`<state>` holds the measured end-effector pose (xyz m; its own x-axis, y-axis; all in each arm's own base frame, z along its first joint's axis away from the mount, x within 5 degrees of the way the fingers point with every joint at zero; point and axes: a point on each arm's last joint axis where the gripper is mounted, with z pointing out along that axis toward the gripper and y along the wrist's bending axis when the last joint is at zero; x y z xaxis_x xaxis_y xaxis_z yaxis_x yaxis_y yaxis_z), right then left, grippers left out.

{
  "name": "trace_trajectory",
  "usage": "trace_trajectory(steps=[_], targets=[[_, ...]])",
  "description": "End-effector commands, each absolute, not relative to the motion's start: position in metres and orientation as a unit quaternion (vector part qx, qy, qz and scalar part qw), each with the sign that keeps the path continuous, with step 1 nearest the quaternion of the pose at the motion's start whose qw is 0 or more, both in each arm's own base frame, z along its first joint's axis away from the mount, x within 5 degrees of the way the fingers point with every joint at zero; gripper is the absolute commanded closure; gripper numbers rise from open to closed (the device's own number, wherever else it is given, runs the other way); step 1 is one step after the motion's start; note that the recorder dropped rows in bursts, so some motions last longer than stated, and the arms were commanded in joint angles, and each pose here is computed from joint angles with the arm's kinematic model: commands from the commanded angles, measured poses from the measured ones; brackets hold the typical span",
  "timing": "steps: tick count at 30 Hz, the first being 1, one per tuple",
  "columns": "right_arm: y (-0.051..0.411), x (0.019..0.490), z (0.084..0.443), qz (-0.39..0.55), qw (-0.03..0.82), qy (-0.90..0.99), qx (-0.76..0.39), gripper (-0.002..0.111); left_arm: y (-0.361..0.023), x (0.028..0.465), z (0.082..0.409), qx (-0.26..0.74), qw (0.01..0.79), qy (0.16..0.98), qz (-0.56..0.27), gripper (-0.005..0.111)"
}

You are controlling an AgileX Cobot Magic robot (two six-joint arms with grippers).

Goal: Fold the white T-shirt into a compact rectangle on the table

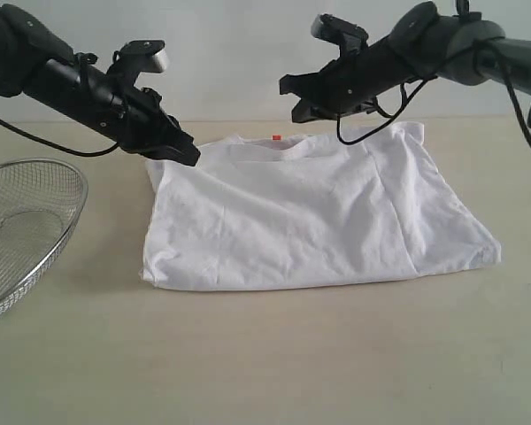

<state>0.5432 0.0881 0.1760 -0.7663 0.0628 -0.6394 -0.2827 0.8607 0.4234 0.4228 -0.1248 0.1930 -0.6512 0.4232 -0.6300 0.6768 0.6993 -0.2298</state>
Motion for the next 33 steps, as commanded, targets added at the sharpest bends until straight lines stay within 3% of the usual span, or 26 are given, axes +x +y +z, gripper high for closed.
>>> trace_trajectory(steps=[1,15,33], targets=[[0.102,0.536,0.175,0.255,0.308,0.912,-0.097,0.109,-0.126,0.422,0.194,0.307,0.274,0.88,-0.239,0.102],[0.107,0.532,0.155,0.213,0.27,0.933,-0.11,0.109,-0.126,0.422,0.194,0.307,0.274,0.88,-0.239,0.102],[0.104,0.555,0.107,0.2,0.344,0.917,-0.012,0.109,-0.126,0.421,0.194,0.308,0.272,0.88,-0.24,0.102]])
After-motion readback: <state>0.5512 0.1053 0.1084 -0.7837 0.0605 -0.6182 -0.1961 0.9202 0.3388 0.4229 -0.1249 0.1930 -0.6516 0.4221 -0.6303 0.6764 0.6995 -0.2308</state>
